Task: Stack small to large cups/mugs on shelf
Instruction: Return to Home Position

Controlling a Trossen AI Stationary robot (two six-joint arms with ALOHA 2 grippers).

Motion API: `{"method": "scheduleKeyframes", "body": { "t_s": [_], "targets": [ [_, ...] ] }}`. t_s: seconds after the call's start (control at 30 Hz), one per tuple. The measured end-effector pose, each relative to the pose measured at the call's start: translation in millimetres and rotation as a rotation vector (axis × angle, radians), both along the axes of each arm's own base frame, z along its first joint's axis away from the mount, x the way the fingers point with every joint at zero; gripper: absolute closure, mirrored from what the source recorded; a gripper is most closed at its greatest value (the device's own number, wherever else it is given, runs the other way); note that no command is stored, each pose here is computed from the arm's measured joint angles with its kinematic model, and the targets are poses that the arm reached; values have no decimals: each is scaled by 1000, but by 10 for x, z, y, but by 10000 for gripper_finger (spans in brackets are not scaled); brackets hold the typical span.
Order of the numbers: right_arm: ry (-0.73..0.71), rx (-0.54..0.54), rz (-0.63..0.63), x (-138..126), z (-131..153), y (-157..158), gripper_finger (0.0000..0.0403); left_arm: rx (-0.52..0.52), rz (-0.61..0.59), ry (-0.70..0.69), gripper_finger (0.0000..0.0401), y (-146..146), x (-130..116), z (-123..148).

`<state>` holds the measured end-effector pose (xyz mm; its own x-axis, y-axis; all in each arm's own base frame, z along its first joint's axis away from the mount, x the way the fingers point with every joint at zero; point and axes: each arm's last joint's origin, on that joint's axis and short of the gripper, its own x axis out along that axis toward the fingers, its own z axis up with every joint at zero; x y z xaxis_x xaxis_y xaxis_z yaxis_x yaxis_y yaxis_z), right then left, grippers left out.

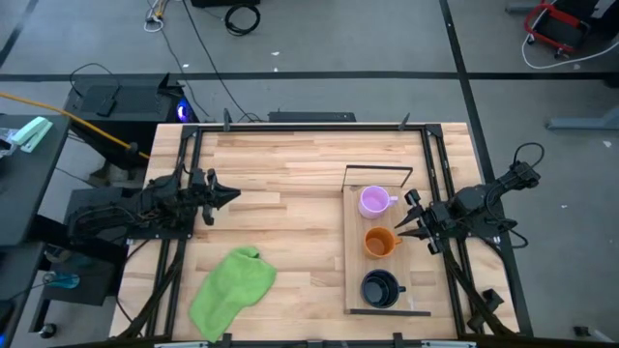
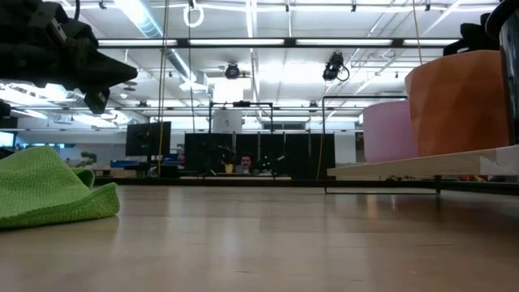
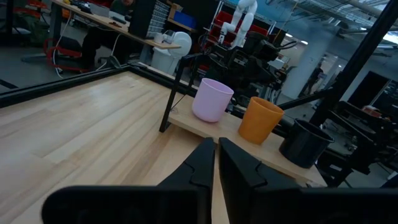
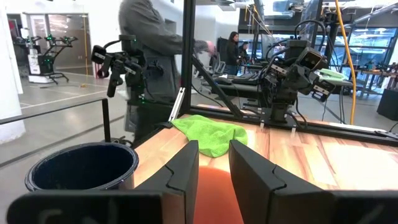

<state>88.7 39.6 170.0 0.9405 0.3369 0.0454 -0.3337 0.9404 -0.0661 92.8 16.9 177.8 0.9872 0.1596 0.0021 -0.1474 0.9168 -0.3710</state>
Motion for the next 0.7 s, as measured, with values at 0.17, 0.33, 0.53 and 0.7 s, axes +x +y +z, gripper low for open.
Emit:
{"method": "scheduleKeyframes", "body": {
  "t_s": [0.17,0.33,0.53,0.7],
  "targets": [
    [0,0,0,0,0,0,306,0,0,0,365,0,0,0],
    [0,0,0,0,0,0,306,-1,0,0,369,0,0,0],
    [0,0,0,0,0,0,306,0,0,-1,376,0,0,2],
    [0,0,0,0,0,0,306,0,0,-1,370,0,0,2]
  ]
}}
